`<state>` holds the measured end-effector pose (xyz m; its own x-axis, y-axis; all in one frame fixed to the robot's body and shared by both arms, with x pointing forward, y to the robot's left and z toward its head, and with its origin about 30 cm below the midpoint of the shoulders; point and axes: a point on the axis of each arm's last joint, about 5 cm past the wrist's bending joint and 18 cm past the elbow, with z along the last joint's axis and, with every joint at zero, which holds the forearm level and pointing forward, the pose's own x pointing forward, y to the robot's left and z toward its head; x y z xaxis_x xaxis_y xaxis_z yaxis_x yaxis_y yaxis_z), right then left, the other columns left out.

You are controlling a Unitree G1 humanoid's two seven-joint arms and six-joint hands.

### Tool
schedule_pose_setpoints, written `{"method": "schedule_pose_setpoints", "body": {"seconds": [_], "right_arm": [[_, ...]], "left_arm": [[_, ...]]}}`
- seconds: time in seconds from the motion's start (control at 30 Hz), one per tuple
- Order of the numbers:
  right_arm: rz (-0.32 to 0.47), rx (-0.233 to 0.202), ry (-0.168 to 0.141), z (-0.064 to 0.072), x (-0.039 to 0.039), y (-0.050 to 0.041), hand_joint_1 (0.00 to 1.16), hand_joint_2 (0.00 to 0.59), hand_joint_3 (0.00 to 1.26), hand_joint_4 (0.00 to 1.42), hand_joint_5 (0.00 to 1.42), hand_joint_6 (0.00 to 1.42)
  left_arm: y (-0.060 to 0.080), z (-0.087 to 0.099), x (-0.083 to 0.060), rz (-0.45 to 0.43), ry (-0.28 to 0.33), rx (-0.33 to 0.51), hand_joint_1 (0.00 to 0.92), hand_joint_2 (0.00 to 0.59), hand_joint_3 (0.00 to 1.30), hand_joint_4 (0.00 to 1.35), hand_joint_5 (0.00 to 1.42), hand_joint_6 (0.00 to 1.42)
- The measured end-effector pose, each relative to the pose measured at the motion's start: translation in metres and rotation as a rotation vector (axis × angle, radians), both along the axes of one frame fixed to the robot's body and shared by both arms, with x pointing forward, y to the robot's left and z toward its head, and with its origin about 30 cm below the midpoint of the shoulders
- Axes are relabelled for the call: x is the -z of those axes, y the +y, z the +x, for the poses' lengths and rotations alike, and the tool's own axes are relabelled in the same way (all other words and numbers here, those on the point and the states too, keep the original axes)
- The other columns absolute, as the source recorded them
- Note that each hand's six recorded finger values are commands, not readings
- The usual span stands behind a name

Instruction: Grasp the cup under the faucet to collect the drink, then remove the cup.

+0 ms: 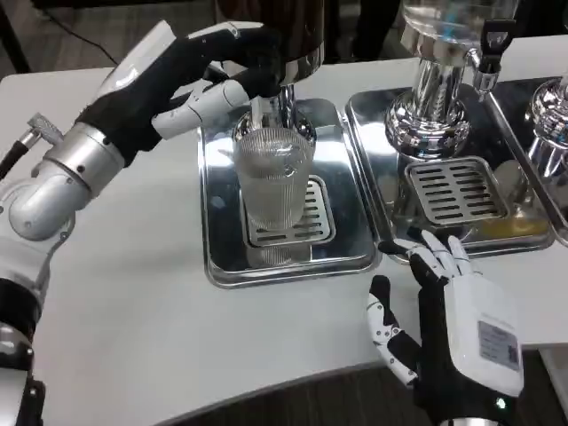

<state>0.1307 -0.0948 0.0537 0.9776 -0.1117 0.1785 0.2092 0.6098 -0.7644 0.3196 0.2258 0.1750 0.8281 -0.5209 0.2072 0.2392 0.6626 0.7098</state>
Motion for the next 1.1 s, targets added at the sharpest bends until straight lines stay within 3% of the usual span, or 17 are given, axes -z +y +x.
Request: {"method": "schedule_pose_setpoints", "body": {"seconds": [0.47,1.1], "right_arm": [[0.005,-0.007,0.007,0.001,0.0023,-0.0002,0.53,0.504,0.38,0.17,0.1,0.18],[0.043,0.01,0.01,0.004,0.0011,-0.006,0.52,0.495,0.38,0.17,0.11,0.18]], "left_arm": [[0.013,-0.003,-0.014,0.087,-0.043,0.033,0.0,0.067,0.31,0.29,0.29,0.5],[0.019,-0.012,-0.007,0.075,-0.038,0.059,0.0,0.062,0.31,0.29,0.3,0.51]]}}
